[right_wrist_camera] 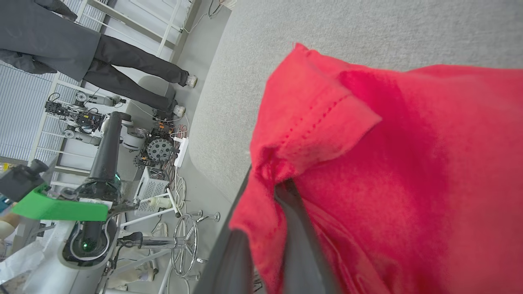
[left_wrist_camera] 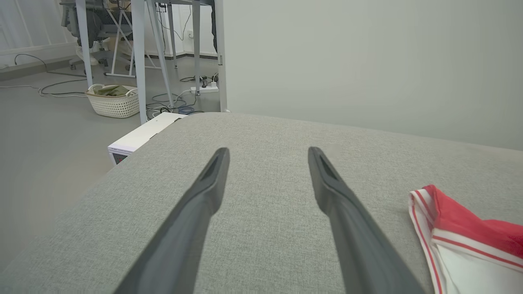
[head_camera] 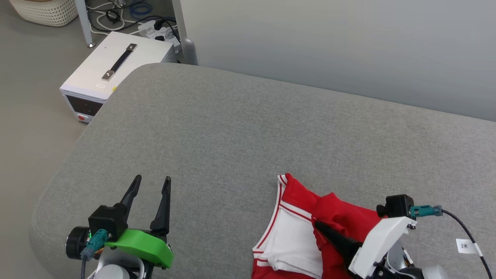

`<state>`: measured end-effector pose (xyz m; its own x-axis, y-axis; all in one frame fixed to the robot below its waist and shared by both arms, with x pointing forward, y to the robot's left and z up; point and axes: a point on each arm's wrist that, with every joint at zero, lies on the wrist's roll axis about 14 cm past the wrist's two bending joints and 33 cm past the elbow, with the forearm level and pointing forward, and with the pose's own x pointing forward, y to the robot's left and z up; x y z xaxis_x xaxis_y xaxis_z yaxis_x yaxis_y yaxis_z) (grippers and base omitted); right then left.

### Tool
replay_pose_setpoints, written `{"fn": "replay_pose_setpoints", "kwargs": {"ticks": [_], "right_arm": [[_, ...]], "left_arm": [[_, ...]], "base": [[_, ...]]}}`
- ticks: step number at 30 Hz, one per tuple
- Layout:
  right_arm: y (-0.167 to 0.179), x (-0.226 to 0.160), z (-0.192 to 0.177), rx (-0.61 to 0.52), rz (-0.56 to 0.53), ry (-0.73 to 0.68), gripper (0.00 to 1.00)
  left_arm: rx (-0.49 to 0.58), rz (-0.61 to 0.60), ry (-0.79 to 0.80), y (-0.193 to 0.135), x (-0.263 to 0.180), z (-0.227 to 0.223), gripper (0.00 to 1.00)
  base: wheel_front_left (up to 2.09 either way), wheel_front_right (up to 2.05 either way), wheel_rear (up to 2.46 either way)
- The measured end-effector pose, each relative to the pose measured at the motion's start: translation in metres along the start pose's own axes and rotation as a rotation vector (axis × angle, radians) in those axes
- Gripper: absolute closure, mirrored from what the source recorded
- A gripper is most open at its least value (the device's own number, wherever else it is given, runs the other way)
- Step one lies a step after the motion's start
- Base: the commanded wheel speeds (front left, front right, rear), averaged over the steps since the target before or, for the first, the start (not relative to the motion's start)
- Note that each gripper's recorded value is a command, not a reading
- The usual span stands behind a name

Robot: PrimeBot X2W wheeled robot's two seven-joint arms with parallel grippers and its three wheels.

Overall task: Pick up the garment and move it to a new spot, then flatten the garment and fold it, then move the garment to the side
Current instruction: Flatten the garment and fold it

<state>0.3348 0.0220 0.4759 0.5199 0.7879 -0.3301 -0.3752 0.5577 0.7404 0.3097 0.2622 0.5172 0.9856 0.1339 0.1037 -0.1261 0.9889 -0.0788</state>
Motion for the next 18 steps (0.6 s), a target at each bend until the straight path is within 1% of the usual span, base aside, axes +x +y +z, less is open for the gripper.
{"fn": "replay_pose_setpoints", "kwargs": {"ticks": [6, 9, 12, 13, 14, 16, 18], "right_arm": [[-0.002, 0.028, 0.004, 0.016, 0.008, -0.030, 1.00], [-0.010, 0.039, 0.006, 0.026, -0.014, -0.045, 1.00], [-0.020, 0.049, -0.002, 0.031, -0.042, -0.015, 1.00], [-0.022, 0.052, -0.006, 0.031, -0.051, 0.000, 0.28], [-0.025, 0.054, -0.009, 0.032, -0.059, 0.010, 0.00], [-0.027, 0.059, -0.010, 0.030, -0.064, 0.012, 0.00], [-0.020, 0.065, -0.010, 0.029, -0.043, 0.012, 0.00]], "left_arm": [[0.003, 0.027, 0.013, 0.008, -0.005, -0.003, 0.00], [0.003, 0.037, 0.021, 0.010, -0.007, -0.005, 0.00], [0.001, 0.047, 0.030, 0.013, -0.008, -0.008, 0.00], [0.001, 0.051, 0.032, 0.014, -0.008, -0.008, 0.00], [0.000, 0.058, 0.034, 0.015, -0.009, -0.009, 0.00], [-0.001, 0.068, 0.038, 0.018, -0.009, -0.010, 0.00], [-0.004, 0.075, 0.040, 0.019, -0.010, -0.011, 0.00]], "base": [[0.00, 0.00, 0.00], [0.00, 0.00, 0.00], [0.00, 0.00, 0.00], [0.00, 0.00, 0.00], [0.00, 0.00, 0.00], [0.00, 0.00, 0.00], [0.00, 0.00, 0.00]]}}
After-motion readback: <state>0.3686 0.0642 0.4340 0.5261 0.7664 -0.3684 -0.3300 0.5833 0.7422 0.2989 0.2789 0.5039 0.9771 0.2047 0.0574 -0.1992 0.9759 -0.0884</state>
